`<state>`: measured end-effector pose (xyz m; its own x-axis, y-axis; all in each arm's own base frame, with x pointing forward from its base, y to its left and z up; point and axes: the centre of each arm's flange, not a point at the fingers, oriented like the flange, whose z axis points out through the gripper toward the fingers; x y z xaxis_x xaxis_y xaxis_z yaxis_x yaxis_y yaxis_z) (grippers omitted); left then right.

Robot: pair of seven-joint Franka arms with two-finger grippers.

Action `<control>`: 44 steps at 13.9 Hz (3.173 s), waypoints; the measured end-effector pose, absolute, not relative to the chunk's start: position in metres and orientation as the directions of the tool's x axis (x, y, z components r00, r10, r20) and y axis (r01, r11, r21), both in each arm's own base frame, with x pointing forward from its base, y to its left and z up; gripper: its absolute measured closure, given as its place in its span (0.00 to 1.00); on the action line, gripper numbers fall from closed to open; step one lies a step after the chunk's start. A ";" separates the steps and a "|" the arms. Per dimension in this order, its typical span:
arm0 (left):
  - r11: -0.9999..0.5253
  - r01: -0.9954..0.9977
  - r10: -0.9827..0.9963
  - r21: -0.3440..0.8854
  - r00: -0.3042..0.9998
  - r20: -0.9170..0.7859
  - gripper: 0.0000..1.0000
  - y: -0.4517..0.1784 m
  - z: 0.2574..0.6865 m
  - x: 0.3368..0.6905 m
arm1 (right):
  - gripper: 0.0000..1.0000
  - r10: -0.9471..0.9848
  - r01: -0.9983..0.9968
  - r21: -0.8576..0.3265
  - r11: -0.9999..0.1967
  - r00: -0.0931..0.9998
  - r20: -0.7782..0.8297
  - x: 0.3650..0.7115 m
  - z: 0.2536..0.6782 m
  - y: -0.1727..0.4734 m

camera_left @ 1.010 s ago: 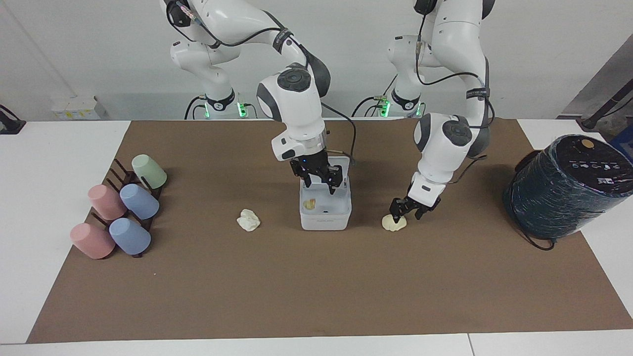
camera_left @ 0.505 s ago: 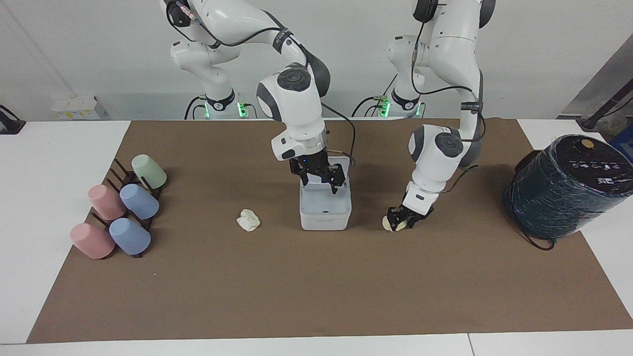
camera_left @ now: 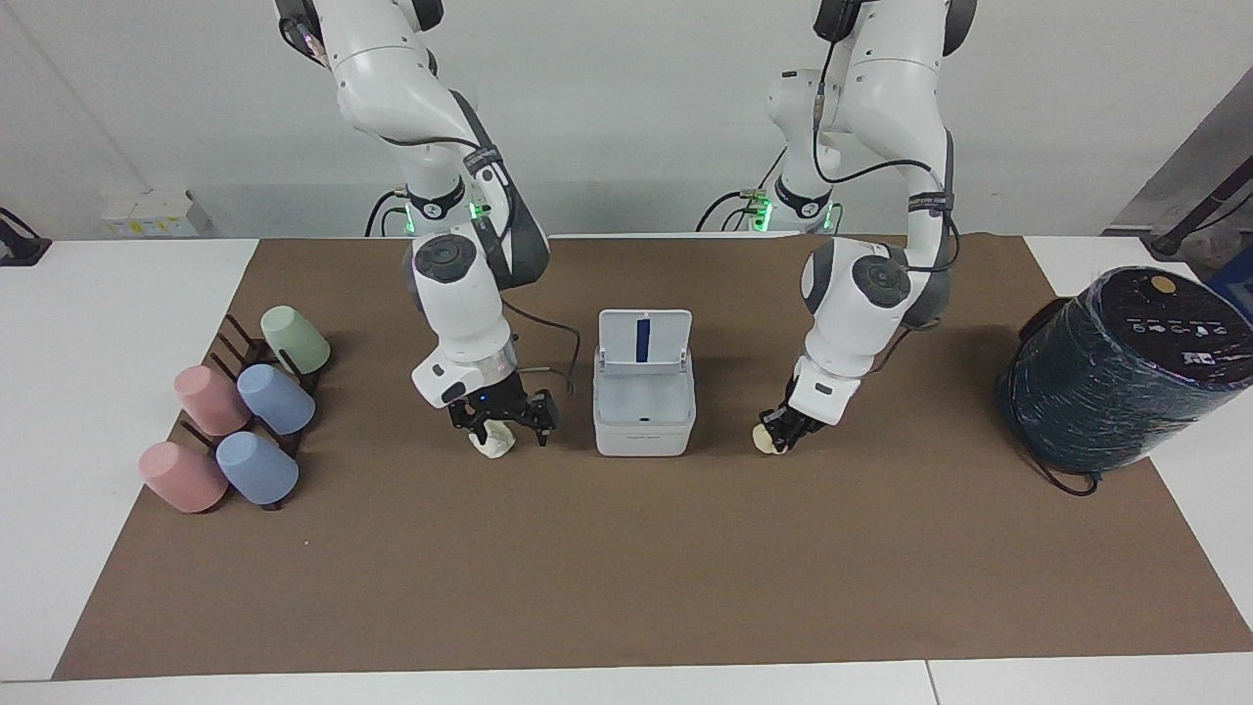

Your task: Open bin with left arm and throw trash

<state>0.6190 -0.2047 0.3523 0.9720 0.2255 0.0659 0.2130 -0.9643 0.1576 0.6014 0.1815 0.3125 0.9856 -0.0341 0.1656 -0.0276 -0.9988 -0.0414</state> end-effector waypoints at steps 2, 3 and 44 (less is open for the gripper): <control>-0.957 0.241 0.252 0.163 0.966 0.051 0.89 -0.217 0.390 0.628 | 0.00 0.029 0.026 0.020 -0.999 0.989 0.143 0.588 0.296 0.166; -0.952 0.258 0.268 0.167 0.962 0.044 0.89 -0.232 0.408 0.627 | 0.00 0.042 0.038 0.031 -0.999 0.989 0.138 0.583 0.295 0.163; -0.996 -0.084 -0.084 -0.010 0.996 0.042 0.00 -0.033 0.609 0.593 | 0.17 -0.379 -0.345 -0.217 -0.913 0.915 0.137 0.552 0.451 0.378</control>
<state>0.5928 -0.0331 0.6095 0.9956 -0.0844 0.0415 -0.0840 -0.9964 -0.0100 0.5524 0.3779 0.4513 0.9152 -0.3790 0.1372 -0.3455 -0.9129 -0.2174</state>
